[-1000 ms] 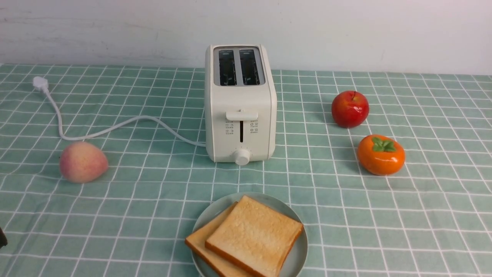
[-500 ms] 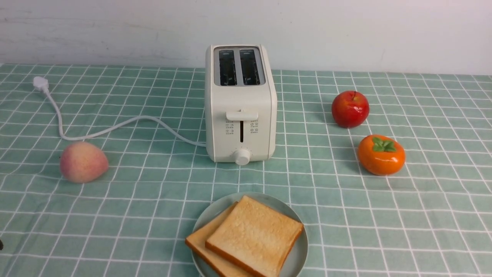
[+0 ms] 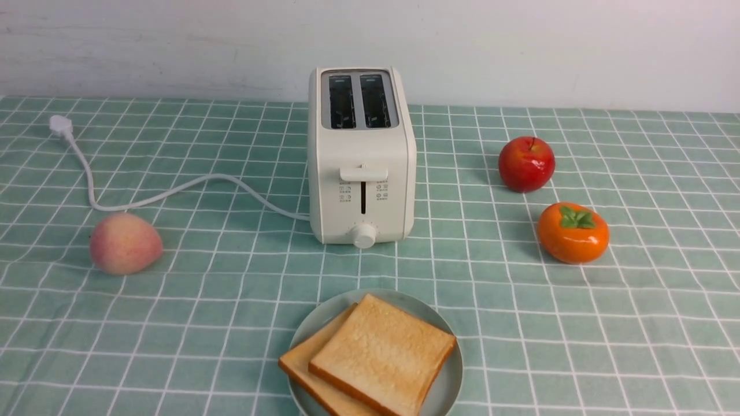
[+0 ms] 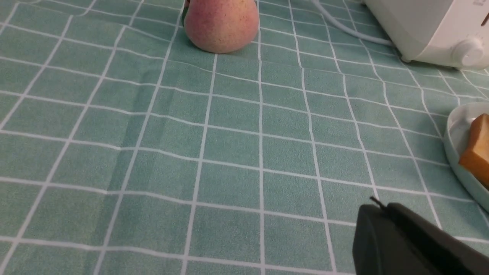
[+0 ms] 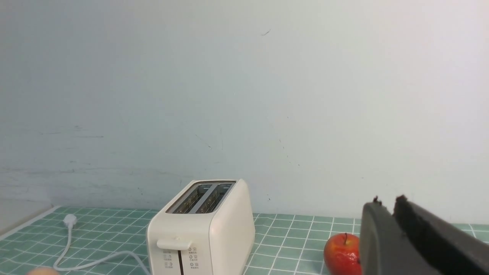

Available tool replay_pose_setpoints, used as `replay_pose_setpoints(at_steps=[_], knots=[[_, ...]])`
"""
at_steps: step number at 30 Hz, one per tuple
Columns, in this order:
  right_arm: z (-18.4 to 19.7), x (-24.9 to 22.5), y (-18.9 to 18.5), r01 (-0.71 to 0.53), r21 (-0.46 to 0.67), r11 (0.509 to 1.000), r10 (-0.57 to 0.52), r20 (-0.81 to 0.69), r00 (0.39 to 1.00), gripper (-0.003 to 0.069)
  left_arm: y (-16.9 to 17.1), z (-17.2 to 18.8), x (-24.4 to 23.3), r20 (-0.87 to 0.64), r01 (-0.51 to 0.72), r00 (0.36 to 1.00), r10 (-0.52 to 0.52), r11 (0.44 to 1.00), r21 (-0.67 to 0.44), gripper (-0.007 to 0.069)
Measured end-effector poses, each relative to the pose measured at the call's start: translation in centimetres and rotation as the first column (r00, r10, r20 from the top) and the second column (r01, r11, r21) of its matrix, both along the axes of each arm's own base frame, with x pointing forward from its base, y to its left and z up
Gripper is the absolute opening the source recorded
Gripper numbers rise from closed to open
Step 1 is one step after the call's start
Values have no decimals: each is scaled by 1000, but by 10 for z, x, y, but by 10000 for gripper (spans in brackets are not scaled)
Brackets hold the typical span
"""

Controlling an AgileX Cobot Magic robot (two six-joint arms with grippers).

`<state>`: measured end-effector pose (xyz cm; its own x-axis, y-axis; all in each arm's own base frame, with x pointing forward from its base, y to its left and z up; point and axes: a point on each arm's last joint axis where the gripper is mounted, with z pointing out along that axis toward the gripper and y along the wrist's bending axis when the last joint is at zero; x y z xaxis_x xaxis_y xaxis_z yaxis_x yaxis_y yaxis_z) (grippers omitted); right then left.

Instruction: Take toasted bread from bread machine on blue coffee table place on plate.

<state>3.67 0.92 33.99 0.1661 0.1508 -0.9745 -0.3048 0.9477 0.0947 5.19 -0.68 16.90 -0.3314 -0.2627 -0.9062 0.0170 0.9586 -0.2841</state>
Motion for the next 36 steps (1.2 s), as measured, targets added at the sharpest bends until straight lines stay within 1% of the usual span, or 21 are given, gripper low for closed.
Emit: replay_pose_setpoints(at_steps=[32, 35, 36], knots=[[0, 0, 0, 0, 0, 1000, 0, 0, 1000, 99, 0, 0, 0, -2, 0, 1000, 0, 1000, 0, 1], [-1, 0, 0, -5, 11, 1000, 5, -6, 1000, 104, 0, 0, 0, -2, 0, 1000, 0, 1000, 0, 3], [-4, 1, 1, -24, 29, 999, 25, -17, 1000, 106, 0, 0, 0, -2, 0, 1000, 0, 1000, 0, 3]])
